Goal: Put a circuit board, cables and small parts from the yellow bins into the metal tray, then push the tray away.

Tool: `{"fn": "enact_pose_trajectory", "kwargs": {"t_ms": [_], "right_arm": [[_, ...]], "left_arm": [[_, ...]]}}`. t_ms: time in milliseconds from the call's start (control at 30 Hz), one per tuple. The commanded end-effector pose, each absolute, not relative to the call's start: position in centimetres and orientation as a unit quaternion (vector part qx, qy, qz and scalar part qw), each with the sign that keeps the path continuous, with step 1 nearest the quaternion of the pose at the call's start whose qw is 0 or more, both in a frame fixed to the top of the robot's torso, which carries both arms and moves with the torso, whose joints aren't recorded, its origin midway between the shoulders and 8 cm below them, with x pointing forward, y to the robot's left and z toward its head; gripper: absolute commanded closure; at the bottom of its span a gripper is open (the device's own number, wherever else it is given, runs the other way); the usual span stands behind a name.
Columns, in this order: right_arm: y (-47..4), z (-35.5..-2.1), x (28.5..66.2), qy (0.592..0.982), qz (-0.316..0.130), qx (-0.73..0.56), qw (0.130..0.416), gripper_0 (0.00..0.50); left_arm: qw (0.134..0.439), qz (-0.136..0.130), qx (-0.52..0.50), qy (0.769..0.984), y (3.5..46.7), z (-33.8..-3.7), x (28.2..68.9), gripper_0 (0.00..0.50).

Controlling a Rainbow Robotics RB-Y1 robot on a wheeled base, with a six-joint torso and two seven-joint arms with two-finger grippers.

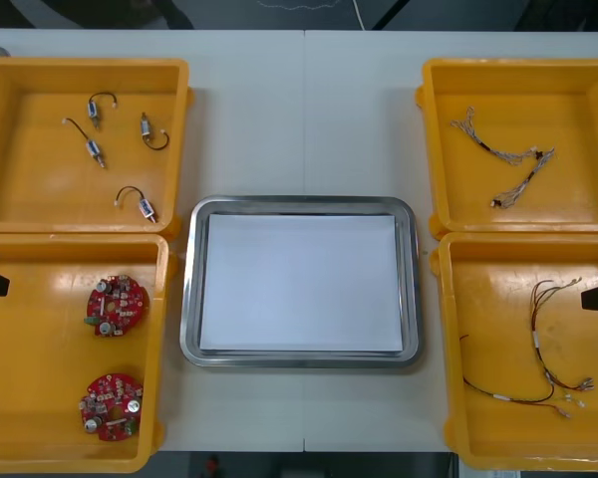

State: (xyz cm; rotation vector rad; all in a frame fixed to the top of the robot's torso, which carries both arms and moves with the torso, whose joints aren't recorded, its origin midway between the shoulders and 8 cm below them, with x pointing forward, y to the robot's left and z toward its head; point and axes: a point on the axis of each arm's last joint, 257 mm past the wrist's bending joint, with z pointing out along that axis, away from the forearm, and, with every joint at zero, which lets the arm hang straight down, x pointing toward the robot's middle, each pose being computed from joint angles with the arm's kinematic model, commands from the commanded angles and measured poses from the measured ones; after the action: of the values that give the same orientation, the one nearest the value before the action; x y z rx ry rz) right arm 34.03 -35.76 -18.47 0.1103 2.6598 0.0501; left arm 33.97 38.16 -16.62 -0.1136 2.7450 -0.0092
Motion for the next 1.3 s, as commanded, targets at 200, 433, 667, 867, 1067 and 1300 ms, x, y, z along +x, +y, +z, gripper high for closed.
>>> {"fn": "enact_pose_trajectory", "kwargs": {"t_ms": [200, 433, 667, 867, 1067, 1300], "right_arm": [[-36.0, -19.6, 32.8, 0.974, 0.022, 0.05, 0.219, 0.0], [-36.0, -21.7, 30.9, 0.981, 0.022, 0.048, 0.187, 0.0], [-35.6, -24.7, 28.8, 0.987, 0.016, 0.043, 0.152, 0.0], [-34.9, -25.2, 29.7, 0.984, 0.019, 0.041, 0.171, 0.0], [-34.5, -27.1, 30.7, 0.983, 0.039, 0.054, 0.173, 0.0], [-34.2, -29.6, 32.6, 0.979, 0.054, 0.054, 0.186, 0.0]], "left_arm": [[0.179, 0.01, -0.012, 0.984, 39.0, -17.6, 32.9, 0.0], [0.175, 0.004, -0.007, 0.985, 38.7, -17.6, 32.7, 0.0], [0.154, -0.012, -0.011, 0.988, 37.9, -19.1, 32.4, 0.0], [0.146, -0.019, -0.041, 0.988, 37.6, -20.1, 31.8, 0.0], [0.145, -0.017, -0.074, 0.986, 38.1, -20.9, 30.7, 0.0], [0.137, -0.034, -0.125, 0.982, 37.0, -21.5, 29.1, 0.0]]}}
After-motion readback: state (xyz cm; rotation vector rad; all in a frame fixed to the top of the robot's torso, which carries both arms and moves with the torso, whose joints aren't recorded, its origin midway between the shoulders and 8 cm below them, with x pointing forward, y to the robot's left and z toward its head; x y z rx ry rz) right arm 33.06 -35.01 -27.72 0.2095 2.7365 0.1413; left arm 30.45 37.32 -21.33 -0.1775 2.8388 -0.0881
